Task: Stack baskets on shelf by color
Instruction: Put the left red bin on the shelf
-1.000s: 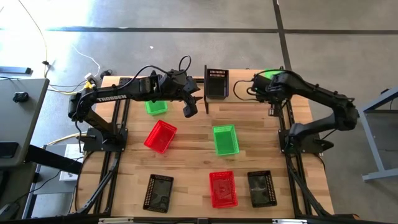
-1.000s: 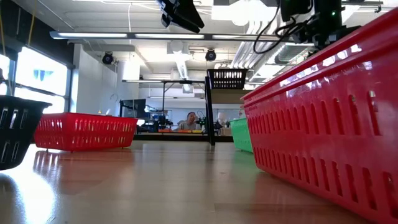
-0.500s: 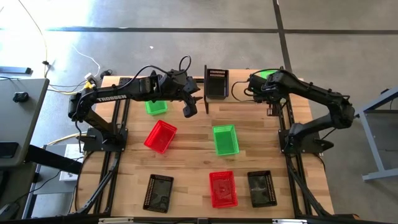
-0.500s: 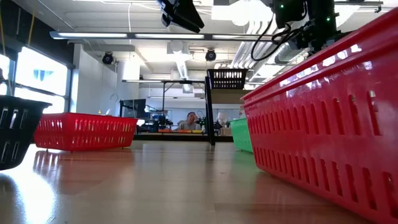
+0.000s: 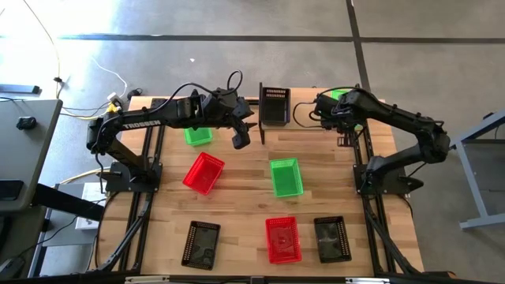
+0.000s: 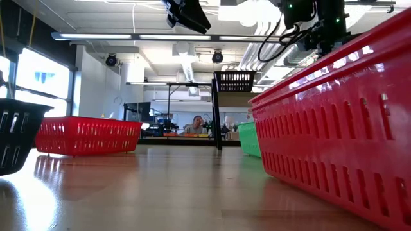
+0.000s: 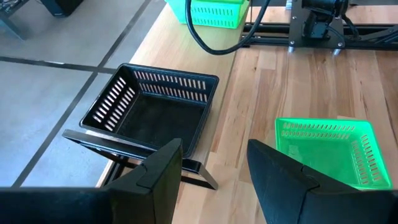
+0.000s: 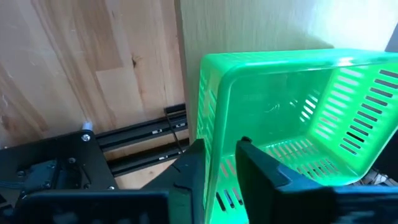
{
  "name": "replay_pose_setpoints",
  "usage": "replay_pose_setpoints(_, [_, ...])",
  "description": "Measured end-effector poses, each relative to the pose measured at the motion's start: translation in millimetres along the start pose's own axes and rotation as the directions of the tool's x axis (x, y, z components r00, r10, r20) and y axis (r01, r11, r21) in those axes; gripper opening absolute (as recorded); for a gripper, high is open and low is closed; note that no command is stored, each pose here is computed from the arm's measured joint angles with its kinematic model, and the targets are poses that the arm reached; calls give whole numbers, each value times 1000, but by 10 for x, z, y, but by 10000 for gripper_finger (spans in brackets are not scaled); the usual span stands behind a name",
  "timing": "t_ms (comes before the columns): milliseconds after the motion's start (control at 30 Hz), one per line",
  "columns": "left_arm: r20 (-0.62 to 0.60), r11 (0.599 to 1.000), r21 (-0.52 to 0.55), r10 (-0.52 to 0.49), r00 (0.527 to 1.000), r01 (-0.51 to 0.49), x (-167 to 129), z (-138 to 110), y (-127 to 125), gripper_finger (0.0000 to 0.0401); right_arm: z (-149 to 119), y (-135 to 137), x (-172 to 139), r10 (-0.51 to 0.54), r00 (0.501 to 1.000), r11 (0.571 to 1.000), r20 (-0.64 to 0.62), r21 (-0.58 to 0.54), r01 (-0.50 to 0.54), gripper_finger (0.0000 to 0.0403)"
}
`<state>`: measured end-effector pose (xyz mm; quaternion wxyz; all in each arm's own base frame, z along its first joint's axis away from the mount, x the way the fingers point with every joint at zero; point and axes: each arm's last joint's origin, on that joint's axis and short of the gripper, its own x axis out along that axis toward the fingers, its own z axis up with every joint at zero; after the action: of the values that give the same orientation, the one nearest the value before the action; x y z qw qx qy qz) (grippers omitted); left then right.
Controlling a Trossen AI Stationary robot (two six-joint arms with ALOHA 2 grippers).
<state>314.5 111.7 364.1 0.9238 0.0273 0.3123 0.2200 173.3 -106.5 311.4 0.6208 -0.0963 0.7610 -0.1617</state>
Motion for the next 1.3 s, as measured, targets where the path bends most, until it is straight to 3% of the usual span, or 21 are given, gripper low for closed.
replay_pose_setpoints(333, [0,1000,10,0,1000,0,0,0,0,172,-16,-41,-143,28,998,999,59,42,-30,90])
replay_pose_setpoints(667, [-12,999,44,-1,1000,2,0,-12,-1,172,-71,-118,-384,35,987,986,156,158,-60,90])
replay_pose_setpoints(900, [-153,997,65,-35,988,45,-12,-151,-22,172,-115,-188,-613,50,962,952,268,278,-127,90])
replay_pose_setpoints(1067, [-281,985,87,-122,952,152,-64,-276,-89,172,-144,-198,-805,57,933,923,355,337,-184,90])
replay_pose_setpoints(1300, [-409,959,167,-146,901,231,-149,-392,-219,172,-126,-87,-966,90,899,887,428,376,-267,90])
